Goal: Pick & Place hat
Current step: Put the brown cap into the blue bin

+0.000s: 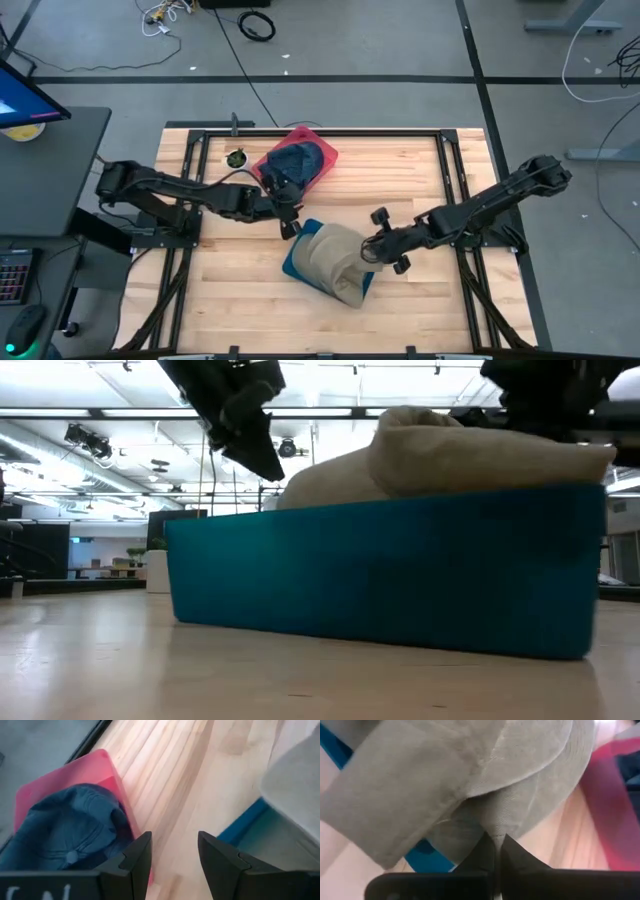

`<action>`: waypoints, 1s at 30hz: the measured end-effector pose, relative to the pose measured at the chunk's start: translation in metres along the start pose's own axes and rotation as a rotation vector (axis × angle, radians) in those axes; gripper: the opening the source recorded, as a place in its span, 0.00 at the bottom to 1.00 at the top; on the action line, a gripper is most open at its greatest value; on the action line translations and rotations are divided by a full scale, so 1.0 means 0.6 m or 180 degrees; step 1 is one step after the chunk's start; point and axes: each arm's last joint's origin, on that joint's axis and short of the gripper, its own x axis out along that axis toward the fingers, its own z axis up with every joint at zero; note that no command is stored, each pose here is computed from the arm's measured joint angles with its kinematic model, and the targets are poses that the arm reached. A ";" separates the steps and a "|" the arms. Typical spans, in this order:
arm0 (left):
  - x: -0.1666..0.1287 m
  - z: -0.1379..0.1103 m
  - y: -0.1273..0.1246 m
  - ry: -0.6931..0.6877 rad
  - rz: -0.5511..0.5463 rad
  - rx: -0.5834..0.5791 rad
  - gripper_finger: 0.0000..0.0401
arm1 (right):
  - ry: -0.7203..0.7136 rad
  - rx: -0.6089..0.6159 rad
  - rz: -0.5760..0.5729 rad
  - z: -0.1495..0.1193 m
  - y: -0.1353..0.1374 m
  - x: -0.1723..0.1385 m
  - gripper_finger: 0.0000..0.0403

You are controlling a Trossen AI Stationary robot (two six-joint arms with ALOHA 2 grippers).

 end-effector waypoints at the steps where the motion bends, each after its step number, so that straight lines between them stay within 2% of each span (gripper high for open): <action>1: 0.003 0.001 -0.003 -0.0013 -0.0044 -0.0016 0.41 | 0.0056 -0.0011 0.0018 -0.002 0.002 0.004 0.00; 3: 0.006 0.005 -0.010 -0.0050 -0.0290 -0.0064 0.41 | 0.0148 -0.0059 0.0047 -0.004 0.006 0.016 0.00; 6: 0.001 0.014 -0.027 -0.0170 -0.0838 -0.0153 0.41 | 0.0266 -0.0146 0.0063 -0.006 0.013 0.036 0.00; 9: -0.009 0.016 -0.045 -0.0213 -0.1173 -0.0182 0.41 | 0.0246 -0.0221 0.0021 -0.002 0.015 0.048 0.00; 13: -0.003 -0.002 -0.070 -0.0036 -0.1258 -0.0053 0.41 | 0.0141 -0.0350 0.0020 0.004 0.014 0.053 0.00; 18: 0.022 -0.028 -0.108 0.0278 -0.1504 0.0052 0.41 | 0.0219 -0.0433 0.0053 -0.001 0.015 0.053 0.00; 22: 0.055 -0.050 -0.130 0.0456 -0.1442 0.0089 0.41 | 0.0220 -0.0388 0.0102 -0.001 0.016 0.052 0.00; 25: 0.078 -0.058 -0.133 0.0506 -0.1328 0.0077 0.41 | 0.0087 -0.0356 0.0232 0.003 0.016 0.053 0.00; 30: 0.091 -0.053 -0.126 0.0456 -0.1340 0.0001 0.41 | -0.0021 -0.0345 0.0303 0.006 0.018 0.053 0.00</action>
